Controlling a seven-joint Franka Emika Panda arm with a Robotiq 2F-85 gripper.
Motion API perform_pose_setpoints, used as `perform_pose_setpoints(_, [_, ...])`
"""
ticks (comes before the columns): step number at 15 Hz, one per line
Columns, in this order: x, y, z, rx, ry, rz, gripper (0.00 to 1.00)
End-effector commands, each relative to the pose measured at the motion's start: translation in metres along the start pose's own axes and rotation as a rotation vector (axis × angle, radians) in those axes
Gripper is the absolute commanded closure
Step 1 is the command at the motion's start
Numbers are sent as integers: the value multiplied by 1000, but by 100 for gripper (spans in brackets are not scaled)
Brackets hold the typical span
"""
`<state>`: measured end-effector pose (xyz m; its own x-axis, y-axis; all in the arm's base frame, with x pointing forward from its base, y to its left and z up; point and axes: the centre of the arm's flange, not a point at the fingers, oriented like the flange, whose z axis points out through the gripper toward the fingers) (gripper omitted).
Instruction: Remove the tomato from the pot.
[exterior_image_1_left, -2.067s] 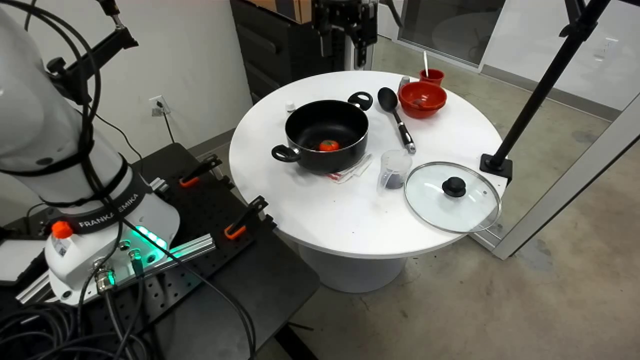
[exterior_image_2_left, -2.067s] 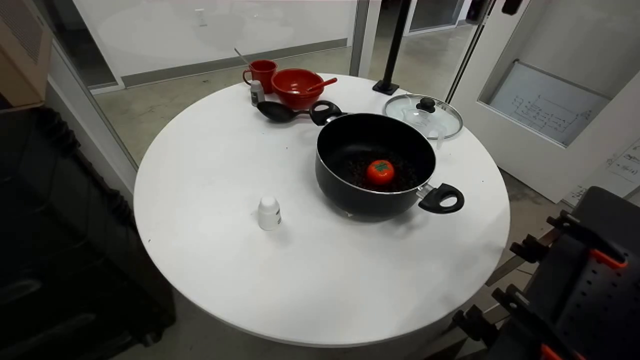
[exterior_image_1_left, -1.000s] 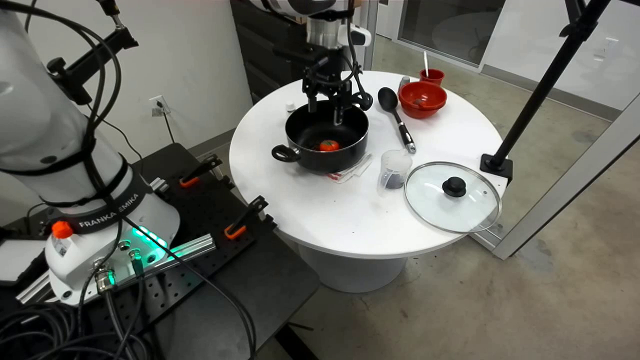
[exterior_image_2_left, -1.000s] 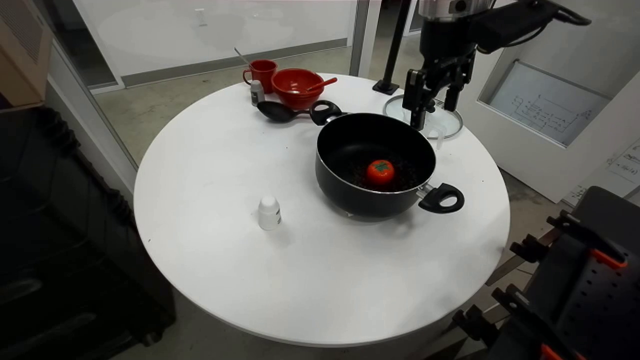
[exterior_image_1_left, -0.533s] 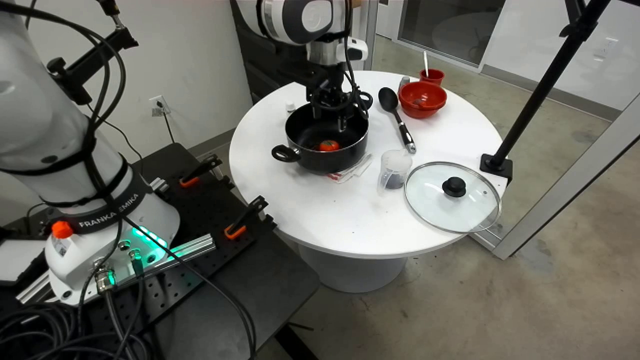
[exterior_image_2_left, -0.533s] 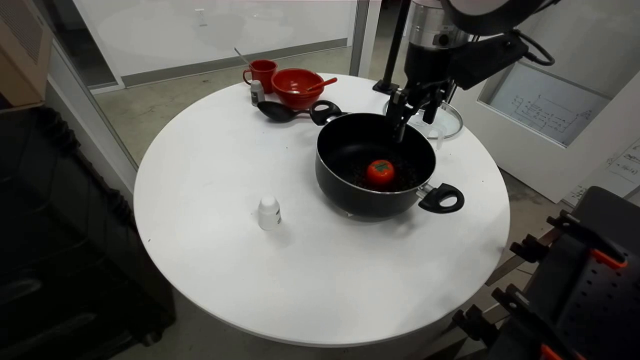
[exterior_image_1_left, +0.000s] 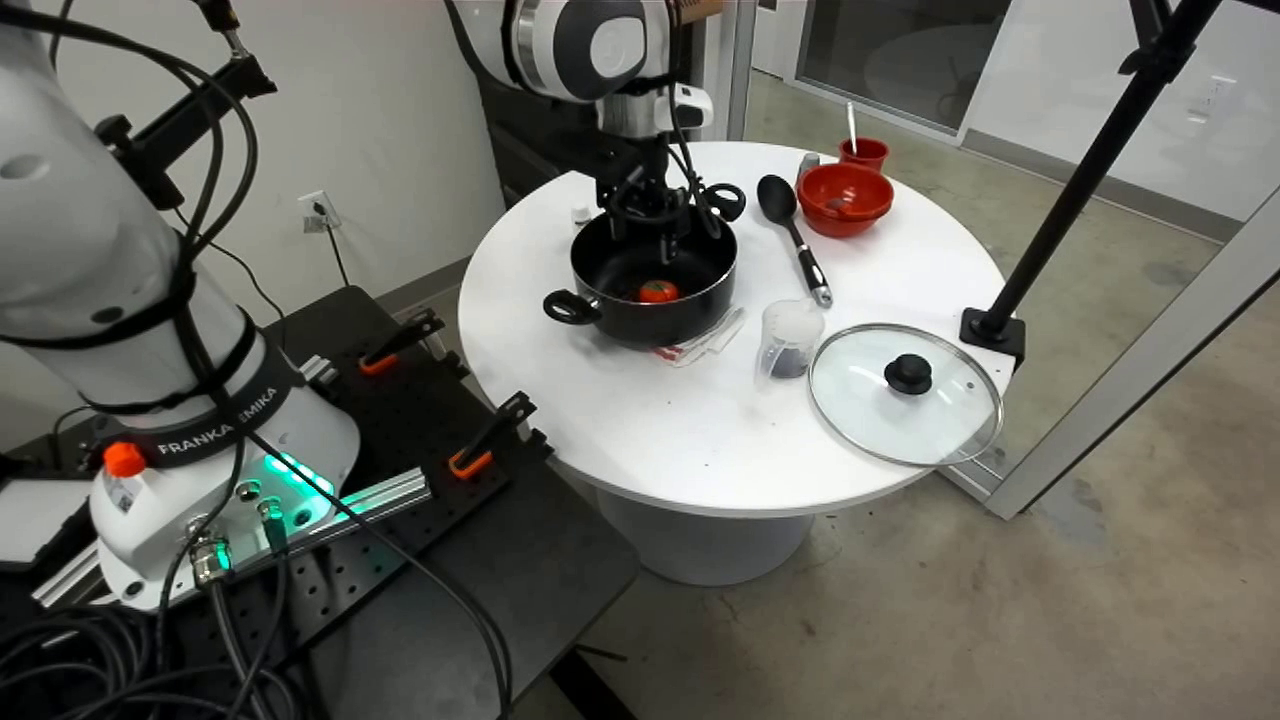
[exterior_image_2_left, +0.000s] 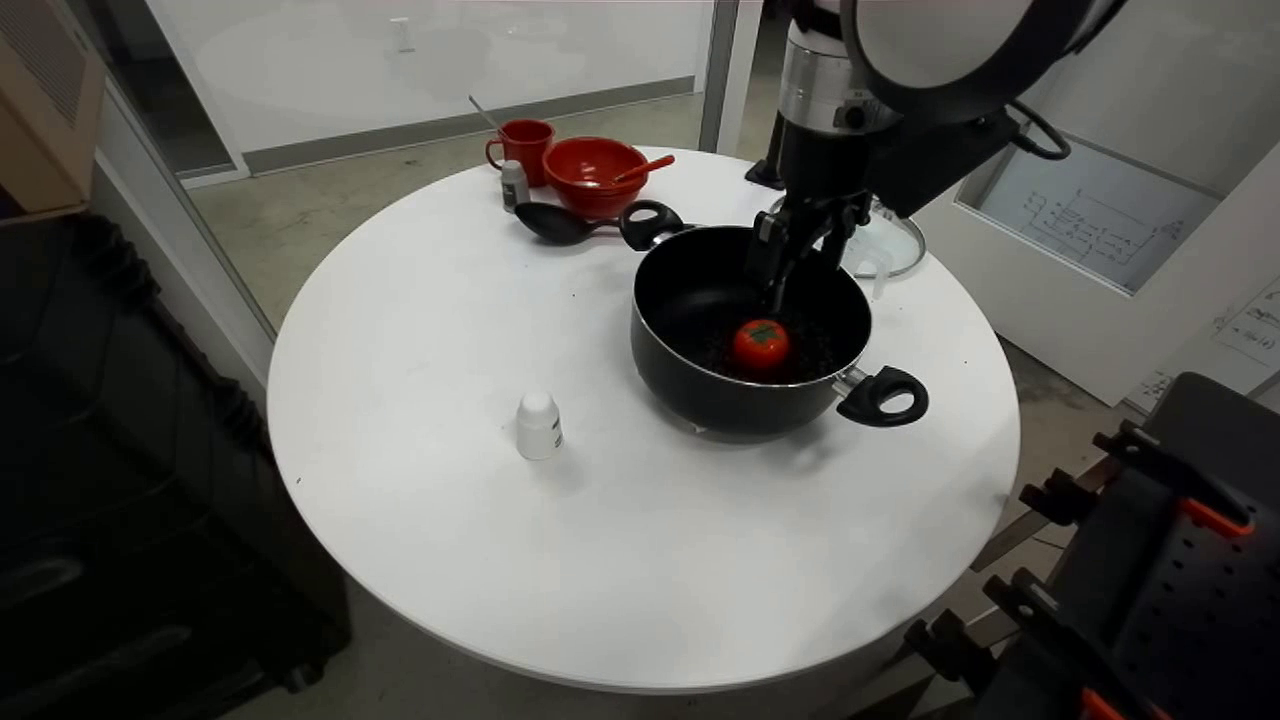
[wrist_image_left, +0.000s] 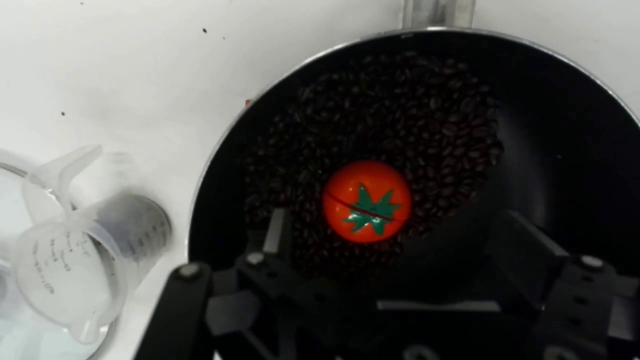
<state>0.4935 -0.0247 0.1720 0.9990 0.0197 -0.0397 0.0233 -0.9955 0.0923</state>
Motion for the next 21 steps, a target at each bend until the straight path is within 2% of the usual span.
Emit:
perform_pose_setpoints(1, [12,-5,13,-13,-2,-2,0])
perform_pose_setpoints(7, [25,3,27,-7,-18,7,0])
perform_pose_setpoints(14, [25,3,61,-7,-71,-7,0])
perform_pose_setpoints(21, [37,1,68,2,-71,-10,0])
